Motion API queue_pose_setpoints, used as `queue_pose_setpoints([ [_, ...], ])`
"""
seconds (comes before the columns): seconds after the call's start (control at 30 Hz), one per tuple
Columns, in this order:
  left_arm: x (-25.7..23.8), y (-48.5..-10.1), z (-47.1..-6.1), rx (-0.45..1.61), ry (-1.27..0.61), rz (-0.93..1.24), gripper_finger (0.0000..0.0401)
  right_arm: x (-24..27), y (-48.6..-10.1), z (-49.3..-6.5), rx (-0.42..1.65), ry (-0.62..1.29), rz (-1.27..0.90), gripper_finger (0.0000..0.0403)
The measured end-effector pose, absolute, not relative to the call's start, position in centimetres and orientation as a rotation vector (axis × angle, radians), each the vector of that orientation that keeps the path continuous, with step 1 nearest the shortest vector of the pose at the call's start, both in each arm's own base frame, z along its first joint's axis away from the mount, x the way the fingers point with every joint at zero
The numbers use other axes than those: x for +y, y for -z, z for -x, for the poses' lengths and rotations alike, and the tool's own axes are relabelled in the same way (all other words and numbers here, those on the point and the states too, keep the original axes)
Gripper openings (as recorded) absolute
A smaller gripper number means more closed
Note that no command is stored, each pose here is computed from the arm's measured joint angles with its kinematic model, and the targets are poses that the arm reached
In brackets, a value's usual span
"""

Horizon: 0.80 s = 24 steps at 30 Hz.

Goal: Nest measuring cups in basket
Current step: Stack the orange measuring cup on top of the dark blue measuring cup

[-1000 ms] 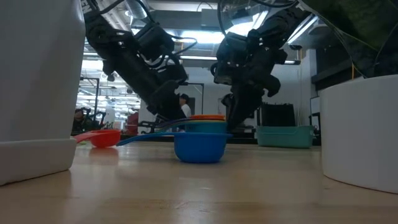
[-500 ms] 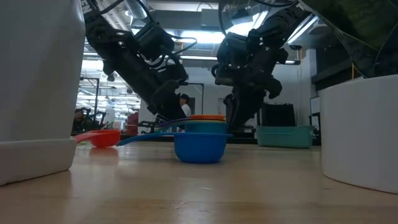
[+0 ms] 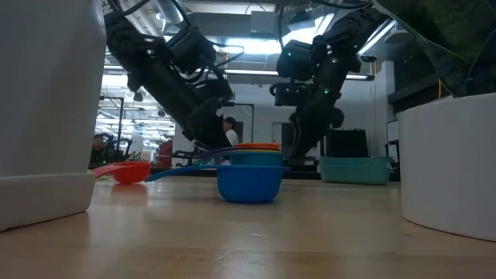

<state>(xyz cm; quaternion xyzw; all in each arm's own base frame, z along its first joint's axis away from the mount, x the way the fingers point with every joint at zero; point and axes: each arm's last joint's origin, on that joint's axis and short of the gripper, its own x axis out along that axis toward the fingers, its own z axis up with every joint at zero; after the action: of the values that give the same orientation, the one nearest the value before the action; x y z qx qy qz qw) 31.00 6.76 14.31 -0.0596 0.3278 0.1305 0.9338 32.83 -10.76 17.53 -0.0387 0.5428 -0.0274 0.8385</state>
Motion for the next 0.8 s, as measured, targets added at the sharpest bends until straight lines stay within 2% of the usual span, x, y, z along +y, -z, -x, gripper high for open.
queue_pose_setpoints([
  [0.23,7.2,-14.8,-30.6,0.683,-0.288,0.125,0.0146,-12.4,-18.7,-32.9,1.087,0.102,0.093,0.0106],
  [0.47,7.0,-14.2,-30.0,0.769,-0.260,0.146,0.0146,-13.6,-20.3,-34.7,0.865,0.155,0.174,0.0106],
  [0.8,5.4,-14.0,-30.1,0.797,-0.145,0.162,0.0146,-13.8,-19.0,-35.3,0.872,0.134,0.188,0.0106],
])
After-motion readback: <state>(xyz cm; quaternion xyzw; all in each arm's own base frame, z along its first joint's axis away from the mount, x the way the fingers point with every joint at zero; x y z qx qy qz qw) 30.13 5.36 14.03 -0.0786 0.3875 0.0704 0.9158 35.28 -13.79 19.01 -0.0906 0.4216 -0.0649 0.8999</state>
